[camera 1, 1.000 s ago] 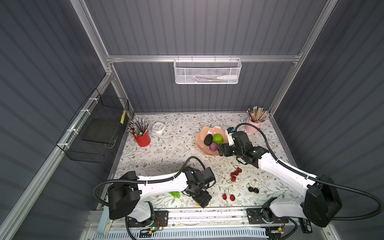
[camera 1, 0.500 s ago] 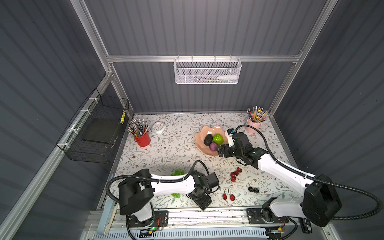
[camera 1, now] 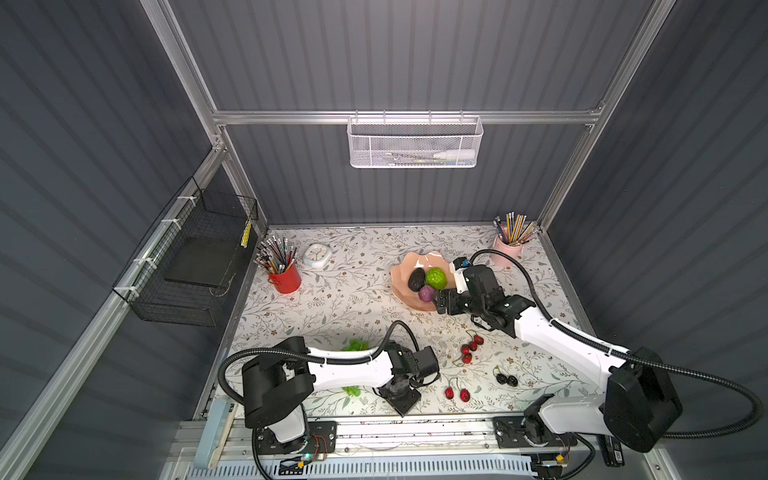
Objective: Place and organize the fake fruits in the fruit bowl
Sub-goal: 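Lower the left gripper onto the yellow pear and close on it, then carry the yellow pear with the left gripper into the pink bowl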
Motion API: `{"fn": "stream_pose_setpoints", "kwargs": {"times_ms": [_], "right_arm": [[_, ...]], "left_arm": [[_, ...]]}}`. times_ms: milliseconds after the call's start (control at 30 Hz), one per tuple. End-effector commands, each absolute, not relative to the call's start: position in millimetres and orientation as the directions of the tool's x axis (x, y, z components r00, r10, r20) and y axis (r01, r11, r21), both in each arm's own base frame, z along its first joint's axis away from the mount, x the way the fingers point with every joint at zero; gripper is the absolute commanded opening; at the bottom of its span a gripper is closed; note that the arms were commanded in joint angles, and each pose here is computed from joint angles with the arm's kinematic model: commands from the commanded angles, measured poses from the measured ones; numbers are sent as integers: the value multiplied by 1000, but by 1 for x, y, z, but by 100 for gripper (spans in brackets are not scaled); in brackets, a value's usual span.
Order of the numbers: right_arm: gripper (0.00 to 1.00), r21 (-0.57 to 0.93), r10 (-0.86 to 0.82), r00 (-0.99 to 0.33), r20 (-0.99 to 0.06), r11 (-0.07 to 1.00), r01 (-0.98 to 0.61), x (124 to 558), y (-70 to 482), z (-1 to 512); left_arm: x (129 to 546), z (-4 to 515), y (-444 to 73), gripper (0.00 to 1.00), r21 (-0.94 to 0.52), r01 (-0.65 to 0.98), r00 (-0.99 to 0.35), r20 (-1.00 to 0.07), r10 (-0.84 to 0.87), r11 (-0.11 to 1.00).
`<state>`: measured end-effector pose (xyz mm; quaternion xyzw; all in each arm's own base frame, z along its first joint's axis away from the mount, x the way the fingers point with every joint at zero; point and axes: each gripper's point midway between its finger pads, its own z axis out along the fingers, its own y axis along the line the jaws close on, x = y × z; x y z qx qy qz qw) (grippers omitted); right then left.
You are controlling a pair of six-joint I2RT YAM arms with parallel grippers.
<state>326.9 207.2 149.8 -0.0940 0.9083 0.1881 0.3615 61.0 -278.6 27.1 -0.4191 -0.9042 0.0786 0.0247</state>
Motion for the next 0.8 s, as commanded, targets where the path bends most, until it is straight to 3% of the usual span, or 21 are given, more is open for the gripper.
{"fn": "stream_pose_setpoints", "kwargs": {"times_ms": [0, 233, 400, 767], "right_arm": [[89, 267, -38, -716, -697, 913, -309, 326, 204, 151], [89, 291, -14, -738, -675, 914, -284, 319, 193, 162], [89, 288, -4, -741, -671, 920, -266, 313, 177, 173], [89, 289, 17, -751, -660, 929, -233, 298, 154, 182]], "left_arm": [[66, 42, -279, 34, -172, 732, -675, -63, 735, 659], [119, 92, -295, 33, -266, 641, -768, -222, 601, 720], [186, 129, -307, 33, -304, 592, -796, -367, 481, 747], [345, 155, -323, 33, -288, 460, -820, -500, 278, 840]]}}
